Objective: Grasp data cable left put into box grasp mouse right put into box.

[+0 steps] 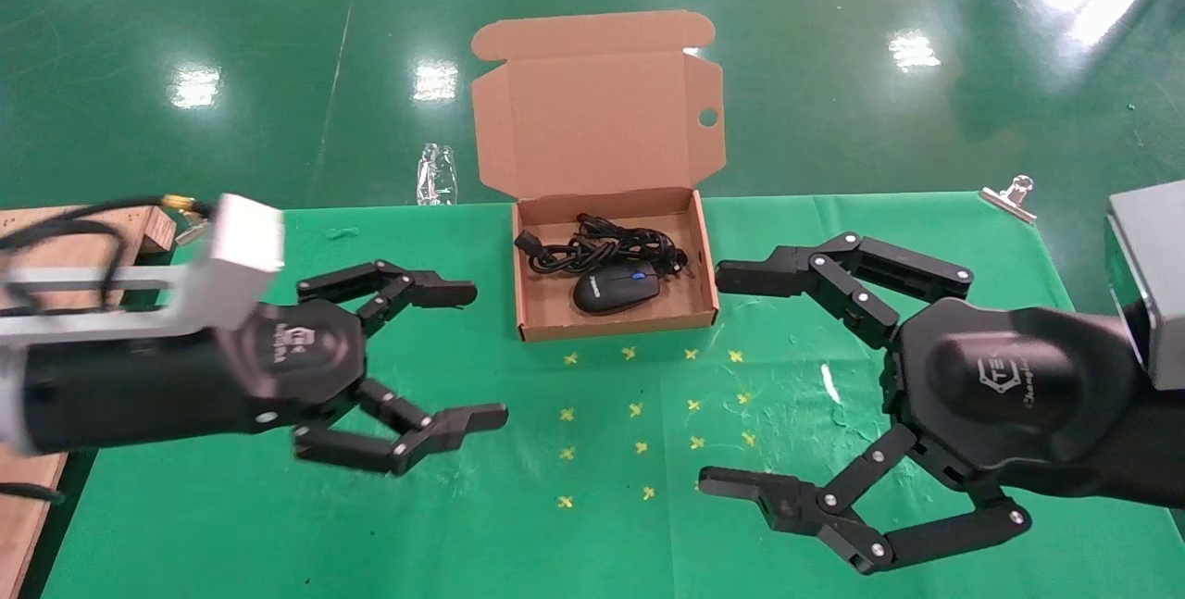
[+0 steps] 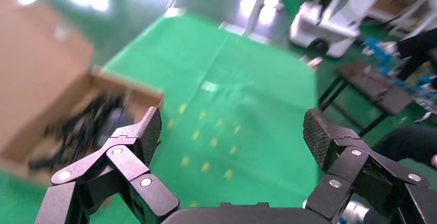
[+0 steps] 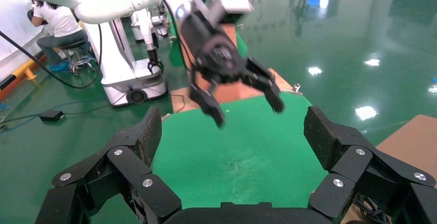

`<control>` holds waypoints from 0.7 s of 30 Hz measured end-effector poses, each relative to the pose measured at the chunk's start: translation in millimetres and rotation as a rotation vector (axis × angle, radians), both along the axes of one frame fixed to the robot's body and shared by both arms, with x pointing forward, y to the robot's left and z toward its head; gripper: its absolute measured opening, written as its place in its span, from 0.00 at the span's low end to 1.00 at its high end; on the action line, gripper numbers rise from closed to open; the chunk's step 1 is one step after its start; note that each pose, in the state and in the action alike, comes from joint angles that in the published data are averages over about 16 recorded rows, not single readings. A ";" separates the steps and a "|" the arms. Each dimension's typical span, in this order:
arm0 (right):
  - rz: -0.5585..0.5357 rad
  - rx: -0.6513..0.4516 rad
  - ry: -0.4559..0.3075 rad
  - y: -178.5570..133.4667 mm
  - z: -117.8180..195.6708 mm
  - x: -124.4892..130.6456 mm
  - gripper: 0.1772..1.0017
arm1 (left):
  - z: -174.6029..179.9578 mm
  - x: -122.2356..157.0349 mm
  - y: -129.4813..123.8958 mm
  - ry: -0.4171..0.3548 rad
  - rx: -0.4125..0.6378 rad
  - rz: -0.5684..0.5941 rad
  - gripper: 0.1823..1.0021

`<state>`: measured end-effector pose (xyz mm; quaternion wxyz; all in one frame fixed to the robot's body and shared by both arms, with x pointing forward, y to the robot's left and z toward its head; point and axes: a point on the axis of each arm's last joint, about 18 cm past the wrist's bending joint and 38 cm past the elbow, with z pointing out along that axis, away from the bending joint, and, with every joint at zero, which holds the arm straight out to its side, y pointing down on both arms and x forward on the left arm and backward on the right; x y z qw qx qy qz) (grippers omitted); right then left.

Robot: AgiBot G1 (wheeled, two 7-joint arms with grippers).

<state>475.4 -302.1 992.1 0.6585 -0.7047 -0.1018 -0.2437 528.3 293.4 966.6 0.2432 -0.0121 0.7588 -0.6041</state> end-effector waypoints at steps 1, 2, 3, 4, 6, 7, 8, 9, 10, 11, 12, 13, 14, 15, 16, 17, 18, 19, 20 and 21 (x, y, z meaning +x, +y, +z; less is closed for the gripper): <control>0.000 0.000 0.000 0.0 0.0 0.0 1.00 | 3.0 -6.1 0.4 -0.017 -0.011 -0.024 1.00; 0.000 0.000 0.000 0.0 0.0 0.0 1.00 | 5.7 -11.7 0.9 -0.034 -0.021 -0.046 1.00; 0.000 0.000 0.000 0.0 0.0 0.0 1.00 | 8.8 -17.9 1.4 -0.052 -0.033 -0.070 1.00; 0.000 0.000 0.000 0.0 0.0 0.0 1.00 | 11.9 -24.1 2.1 -0.071 -0.044 -0.094 1.00; 0.000 0.000 0.000 -0.1 0.0 -0.1 1.00 | 17.4 -35.2 3.5 -0.104 -0.065 -0.135 1.00; 0.000 0.000 0.000 -0.1 0.0 -0.1 1.00 | 19.8 -40.1 4.3 -0.119 -0.074 -0.152 1.00; 0.000 0.000 0.000 -0.1 0.0 -0.1 1.00 | 21.9 -44.6 5.0 -0.133 -0.082 -0.168 1.00; 0.000 0.000 0.000 -0.1 0.0 -0.1 1.00 | 23.8 -48.5 5.6 -0.145 -0.089 -0.182 1.00; 0.000 0.000 0.000 -0.1 0.0 -0.1 1.00 | 25.5 -52.0 6.2 -0.156 -0.095 -0.194 1.00; 0.000 0.000 0.000 -0.1 0.0 -0.2 1.00 | 26.9 -55.0 6.8 -0.166 -0.101 -0.204 1.00; 0.000 0.000 0.000 -0.1 0.0 -0.2 1.00 | 28.0 -57.5 7.3 -0.173 -0.105 -0.213 1.00; 0.000 0.000 0.000 -0.2 0.0 -0.2 1.00 | 29.0 -59.5 7.6 -0.180 -0.109 -0.220 1.00; 0.000 0.000 0.000 -0.2 0.0 -0.2 1.00 | 29.7 -61.0 7.9 -0.184 -0.111 -0.225 1.00; 0.000 0.000 0.000 -0.2 0.0 -0.2 1.00 | 30.1 -61.9 8.1 -0.187 -0.113 -0.228 1.00; 0.000 0.001 0.000 -0.2 0.0 -0.2 1.00 | 30.4 -62.4 8.2 -0.188 -0.114 -0.230 1.00; 0.000 0.001 0.000 -0.2 0.0 -0.2 1.00 | 30.6 -63.0 8.4 -0.190 -0.116 -0.232 1.00; 0.000 0.001 0.000 -0.2 0.0 -0.2 1.00 | 30.9 -63.7 8.5 -0.192 -0.117 -0.234 1.00; 0.000 0.001 0.000 -0.2 0.0 -0.2 1.00 | 30.7 -63.2 8.4 -0.189 -0.116 -0.232 1.00; 0.000 0.001 0.000 -0.2 0.0 -0.2 1.00 | 30.3 -62.5 8.3 -0.187 -0.115 -0.230 1.00; 0.000 0.001 0.000 -0.1 0.0 -0.1 1.00 | 29.8 -61.7 8.1 -0.185 -0.113 -0.227 1.00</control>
